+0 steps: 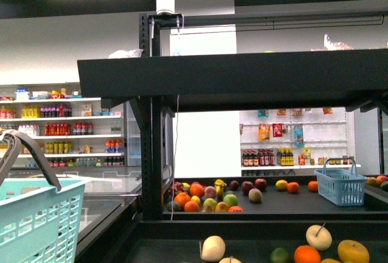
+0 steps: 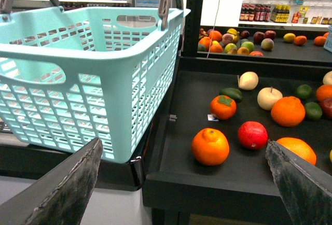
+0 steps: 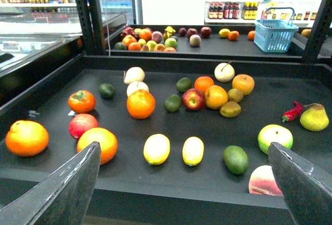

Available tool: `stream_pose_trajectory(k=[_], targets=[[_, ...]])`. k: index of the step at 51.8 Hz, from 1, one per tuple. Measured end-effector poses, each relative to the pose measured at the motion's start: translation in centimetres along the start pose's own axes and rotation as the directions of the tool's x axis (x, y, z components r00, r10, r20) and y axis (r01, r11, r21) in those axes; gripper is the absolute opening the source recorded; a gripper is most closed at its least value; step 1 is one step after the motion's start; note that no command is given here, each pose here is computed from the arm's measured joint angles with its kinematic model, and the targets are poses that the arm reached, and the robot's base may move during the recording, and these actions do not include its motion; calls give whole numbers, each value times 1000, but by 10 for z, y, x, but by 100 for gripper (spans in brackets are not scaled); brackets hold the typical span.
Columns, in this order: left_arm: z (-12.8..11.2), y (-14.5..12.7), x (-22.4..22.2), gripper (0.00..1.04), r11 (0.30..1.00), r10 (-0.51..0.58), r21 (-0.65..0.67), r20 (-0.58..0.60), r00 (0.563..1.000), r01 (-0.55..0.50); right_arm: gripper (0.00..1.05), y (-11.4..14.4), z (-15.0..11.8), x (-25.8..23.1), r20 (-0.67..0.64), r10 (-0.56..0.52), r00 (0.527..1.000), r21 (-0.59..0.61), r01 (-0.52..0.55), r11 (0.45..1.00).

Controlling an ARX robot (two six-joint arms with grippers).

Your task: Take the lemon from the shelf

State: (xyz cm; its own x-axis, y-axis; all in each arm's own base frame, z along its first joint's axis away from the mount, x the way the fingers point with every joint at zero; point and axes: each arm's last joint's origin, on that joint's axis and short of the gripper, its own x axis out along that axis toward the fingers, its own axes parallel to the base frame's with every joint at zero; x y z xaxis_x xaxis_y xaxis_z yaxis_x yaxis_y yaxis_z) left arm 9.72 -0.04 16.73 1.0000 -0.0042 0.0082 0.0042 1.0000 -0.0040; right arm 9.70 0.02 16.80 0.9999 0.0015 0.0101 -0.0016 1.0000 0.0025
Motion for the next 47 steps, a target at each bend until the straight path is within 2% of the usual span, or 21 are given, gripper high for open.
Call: stream_pose_trajectory(k=[24,26,27,30,35,41,47], targets=[[0,0,0,97,1000,0,0,-1,1000,0,97,0,0,0,0,0,1000,0,0,1000],[-1,0,0,97,998,-34,-51,-57,998,32,97,0,0,0,0,1,1000,0,-1,1000],[0,1,1,97,992,-53,-120,-126,991,38,97,0,0,0,0,0,1000,0,0,1000],[16,6,10,97,937,-106,-348,-191,976,33,97,0,0,0,0,1,1000,0,-1,1000],[78,21,42,97,792,-120,-609,-115,986,25,97,0,0,0,0,1,1000,0,-1,1000],[129,42,101,97,613,-122,-790,-64,991,24,97,0,0,0,0,1,1000,0,-1,1000],[144,62,150,97,497,-66,-867,-88,994,-44,97,0,0,0,0,1,1000,0,-1,1000]])
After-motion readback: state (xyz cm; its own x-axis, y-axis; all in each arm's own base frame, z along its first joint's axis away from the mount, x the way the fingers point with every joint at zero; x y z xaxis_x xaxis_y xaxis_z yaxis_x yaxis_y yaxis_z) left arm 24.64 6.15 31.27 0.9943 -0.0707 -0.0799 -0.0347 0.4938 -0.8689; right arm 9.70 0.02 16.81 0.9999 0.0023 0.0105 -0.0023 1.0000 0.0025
